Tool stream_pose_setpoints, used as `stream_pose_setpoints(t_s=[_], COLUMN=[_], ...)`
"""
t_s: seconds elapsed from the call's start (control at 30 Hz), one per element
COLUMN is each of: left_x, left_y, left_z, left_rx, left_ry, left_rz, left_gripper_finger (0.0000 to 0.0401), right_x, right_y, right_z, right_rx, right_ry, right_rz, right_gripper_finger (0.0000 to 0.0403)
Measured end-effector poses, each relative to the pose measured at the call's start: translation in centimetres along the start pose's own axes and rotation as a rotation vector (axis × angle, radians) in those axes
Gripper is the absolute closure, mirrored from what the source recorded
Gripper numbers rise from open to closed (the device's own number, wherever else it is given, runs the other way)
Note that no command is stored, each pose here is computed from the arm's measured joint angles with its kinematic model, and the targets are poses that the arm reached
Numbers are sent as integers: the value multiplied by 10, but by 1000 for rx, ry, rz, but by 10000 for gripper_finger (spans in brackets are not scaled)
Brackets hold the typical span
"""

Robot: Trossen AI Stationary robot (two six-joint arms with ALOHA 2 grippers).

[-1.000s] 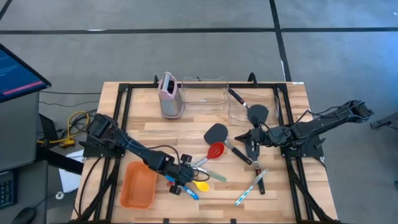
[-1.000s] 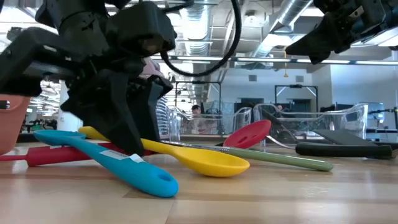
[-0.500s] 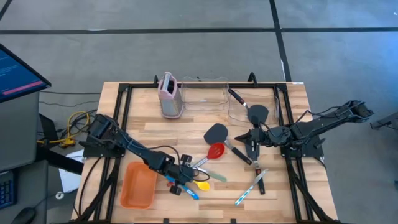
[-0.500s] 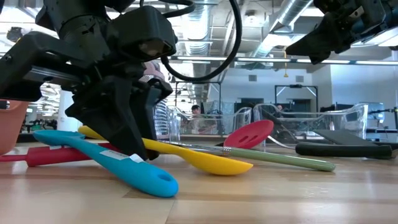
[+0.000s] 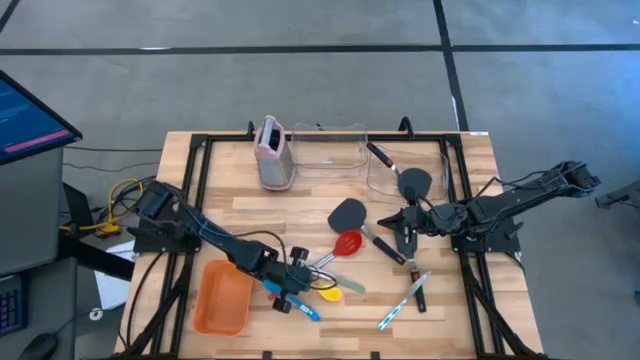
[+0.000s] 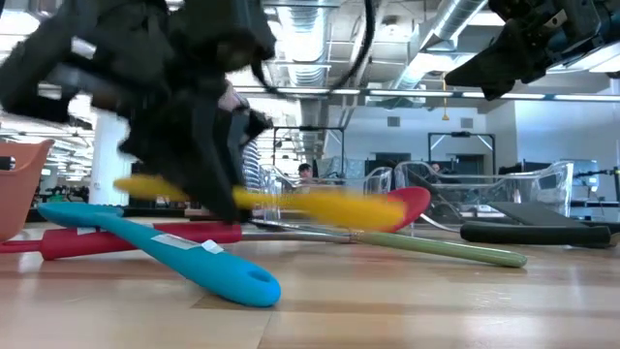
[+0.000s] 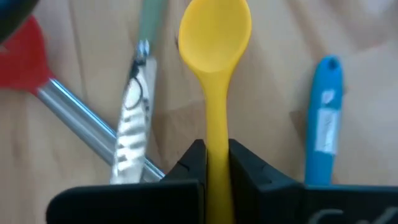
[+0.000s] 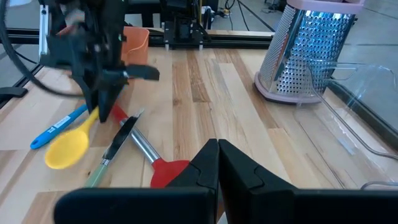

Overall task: Pick & Place Kitchen Items
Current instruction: Put the yellow serving spoon into the left transparent bin

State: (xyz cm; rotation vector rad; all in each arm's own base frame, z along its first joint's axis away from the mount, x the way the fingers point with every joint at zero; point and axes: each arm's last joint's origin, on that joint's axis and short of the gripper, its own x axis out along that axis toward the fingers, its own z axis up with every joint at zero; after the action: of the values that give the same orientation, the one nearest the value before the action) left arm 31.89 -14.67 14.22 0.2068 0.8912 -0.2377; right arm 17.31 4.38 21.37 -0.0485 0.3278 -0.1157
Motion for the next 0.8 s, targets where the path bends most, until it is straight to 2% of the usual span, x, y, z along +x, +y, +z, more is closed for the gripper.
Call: stream_pose_setpoints(t_s=[0.3,0.57,0.8], left_x=[-76,-147,-181], left_y=[10,23,32], left_z=[34,47,47], left_rx=[-37,-6,15], left_ry=[-250,-463,-541], left_rz=[18,158,293], left_gripper_finger=[392,392,392], right_x=[0,0,0], right_y=[0,0,0], right_z=[0,0,0], right_rx=[0,0,0], right_ry=[0,0,0], right_rz=[0,-1,-2], right_gripper_finger=[401,401,401])
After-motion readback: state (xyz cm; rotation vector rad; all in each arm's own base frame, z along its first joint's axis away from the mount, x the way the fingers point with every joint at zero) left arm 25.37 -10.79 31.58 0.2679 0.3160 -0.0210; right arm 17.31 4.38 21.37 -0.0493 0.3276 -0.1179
